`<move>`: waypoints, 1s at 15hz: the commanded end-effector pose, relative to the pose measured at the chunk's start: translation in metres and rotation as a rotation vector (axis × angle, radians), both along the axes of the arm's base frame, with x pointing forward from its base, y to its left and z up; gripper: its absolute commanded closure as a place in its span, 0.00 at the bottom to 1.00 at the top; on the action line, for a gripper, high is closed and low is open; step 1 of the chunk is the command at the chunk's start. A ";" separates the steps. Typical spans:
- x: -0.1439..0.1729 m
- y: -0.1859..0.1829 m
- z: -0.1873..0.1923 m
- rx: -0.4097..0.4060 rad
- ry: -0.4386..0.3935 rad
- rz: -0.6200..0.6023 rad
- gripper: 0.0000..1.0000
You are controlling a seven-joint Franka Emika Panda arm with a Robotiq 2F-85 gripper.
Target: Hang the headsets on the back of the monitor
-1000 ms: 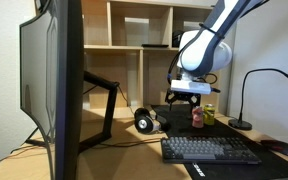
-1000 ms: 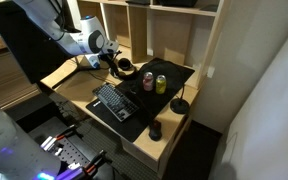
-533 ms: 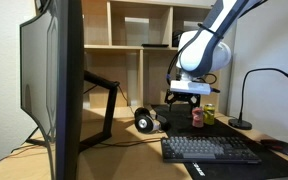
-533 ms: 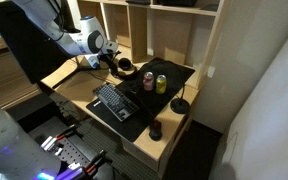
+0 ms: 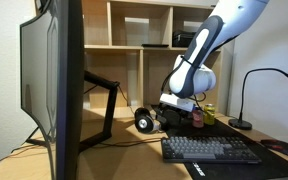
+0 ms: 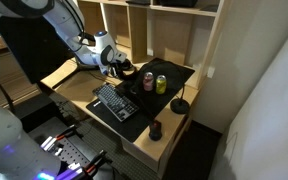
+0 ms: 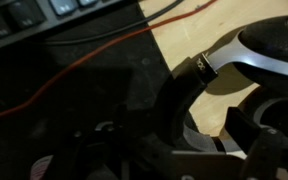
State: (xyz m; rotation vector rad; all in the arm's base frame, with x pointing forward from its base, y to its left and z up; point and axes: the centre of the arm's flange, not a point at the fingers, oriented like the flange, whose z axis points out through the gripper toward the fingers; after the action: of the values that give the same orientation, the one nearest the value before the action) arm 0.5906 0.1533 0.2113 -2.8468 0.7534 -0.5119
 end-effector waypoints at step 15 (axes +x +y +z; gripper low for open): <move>0.089 -0.025 -0.065 0.097 0.005 0.037 0.00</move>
State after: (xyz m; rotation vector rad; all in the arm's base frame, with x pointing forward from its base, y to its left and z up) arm 0.6524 0.1418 0.1613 -2.7522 0.7389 -0.4667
